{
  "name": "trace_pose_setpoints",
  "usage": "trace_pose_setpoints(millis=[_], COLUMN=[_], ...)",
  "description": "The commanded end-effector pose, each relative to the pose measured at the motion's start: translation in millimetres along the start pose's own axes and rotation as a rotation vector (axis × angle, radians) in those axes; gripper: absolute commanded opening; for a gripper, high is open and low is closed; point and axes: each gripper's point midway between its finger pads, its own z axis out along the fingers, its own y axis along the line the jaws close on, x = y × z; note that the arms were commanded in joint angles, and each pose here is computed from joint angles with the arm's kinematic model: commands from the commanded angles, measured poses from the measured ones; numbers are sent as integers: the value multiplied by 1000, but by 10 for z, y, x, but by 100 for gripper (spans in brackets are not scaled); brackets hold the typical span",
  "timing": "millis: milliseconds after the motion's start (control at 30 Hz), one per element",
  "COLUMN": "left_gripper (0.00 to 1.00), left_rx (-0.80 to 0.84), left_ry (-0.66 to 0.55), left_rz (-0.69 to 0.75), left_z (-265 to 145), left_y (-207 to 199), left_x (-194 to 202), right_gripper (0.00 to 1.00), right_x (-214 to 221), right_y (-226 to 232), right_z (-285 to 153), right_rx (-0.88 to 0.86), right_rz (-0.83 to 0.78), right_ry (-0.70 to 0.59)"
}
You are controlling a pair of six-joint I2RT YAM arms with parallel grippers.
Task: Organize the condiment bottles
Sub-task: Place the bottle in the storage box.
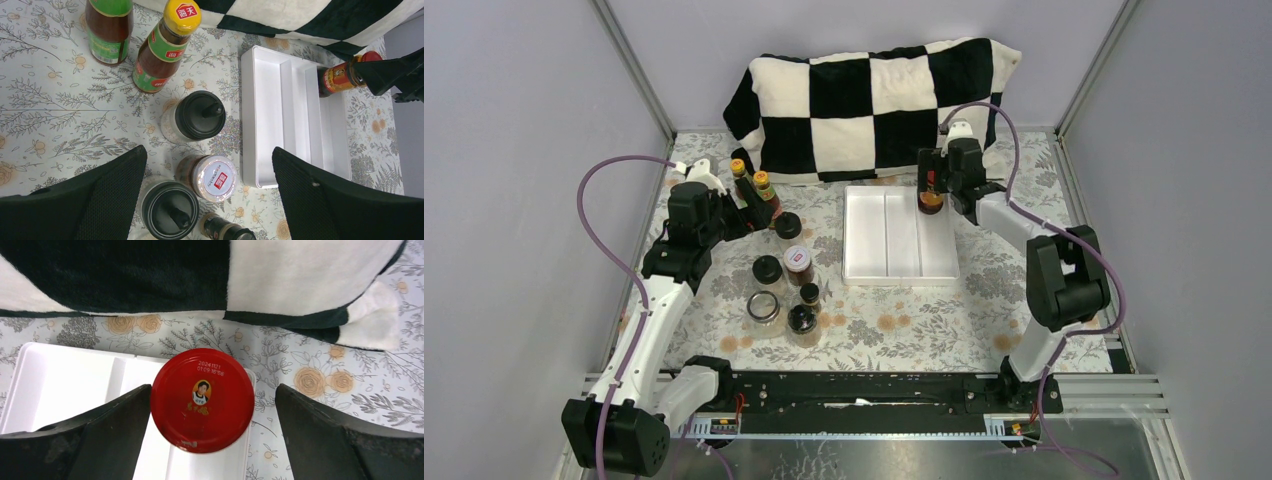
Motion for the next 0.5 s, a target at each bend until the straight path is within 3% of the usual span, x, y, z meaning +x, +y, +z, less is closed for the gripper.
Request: trace_pose_setpoints(millis=[0,233,467], left_gripper=[99,99,99], left_rx=[4,-29,-54], left_ry=[-53,-68,-77], left_rz=[11,12,37], left_z=[-28,-79,-177], left_y=[-14,19,76], left_x=[-116,-176,-152], right_gripper=[100,100,100], right_x=[-421,-348,-161], right_y=[-88,-82,461], right_z=[-296,-830,-1557], right_rx=[46,36,-290], right_rz=[67,139,259], right_ry=[-126,-115,24])
